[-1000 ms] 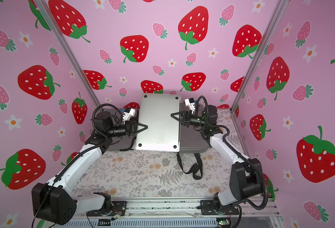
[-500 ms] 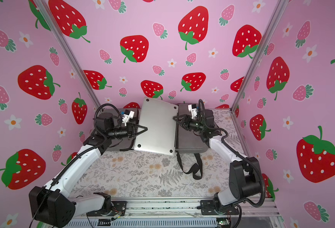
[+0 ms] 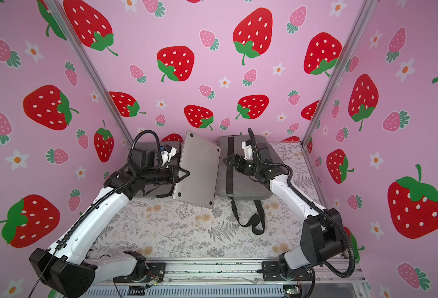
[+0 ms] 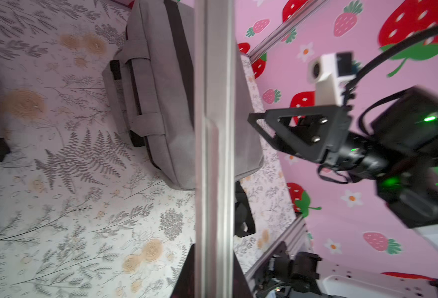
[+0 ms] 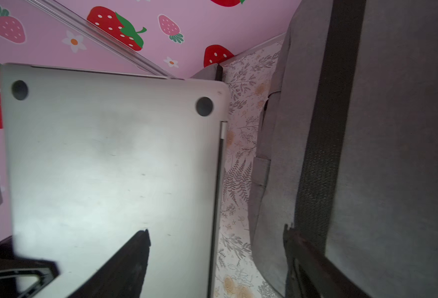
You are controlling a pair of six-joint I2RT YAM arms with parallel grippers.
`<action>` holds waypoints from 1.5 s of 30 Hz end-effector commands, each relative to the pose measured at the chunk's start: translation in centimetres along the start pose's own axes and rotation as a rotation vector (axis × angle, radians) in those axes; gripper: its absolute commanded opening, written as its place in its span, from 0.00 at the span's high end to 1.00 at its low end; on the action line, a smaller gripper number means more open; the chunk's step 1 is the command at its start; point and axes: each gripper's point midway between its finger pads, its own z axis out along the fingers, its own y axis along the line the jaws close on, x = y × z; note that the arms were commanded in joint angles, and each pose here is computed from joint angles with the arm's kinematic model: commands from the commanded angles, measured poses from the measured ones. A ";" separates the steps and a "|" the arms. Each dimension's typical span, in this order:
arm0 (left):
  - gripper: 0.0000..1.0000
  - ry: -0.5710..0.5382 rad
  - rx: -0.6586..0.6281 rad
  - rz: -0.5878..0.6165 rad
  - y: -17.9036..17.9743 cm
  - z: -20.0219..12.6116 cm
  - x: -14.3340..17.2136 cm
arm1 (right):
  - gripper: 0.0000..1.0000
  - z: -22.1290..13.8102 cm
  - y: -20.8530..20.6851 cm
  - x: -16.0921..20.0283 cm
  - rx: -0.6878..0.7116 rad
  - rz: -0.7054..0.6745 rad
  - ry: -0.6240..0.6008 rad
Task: Open the zippered laptop bag and take out the laptop
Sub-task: Place the laptop at the center of the board.
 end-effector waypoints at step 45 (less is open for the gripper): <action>0.99 -0.222 -0.797 1.209 -9.9 5.1 -0.7 | 1.00 6.1 7.2 1.3 -0.095 0.404 0.090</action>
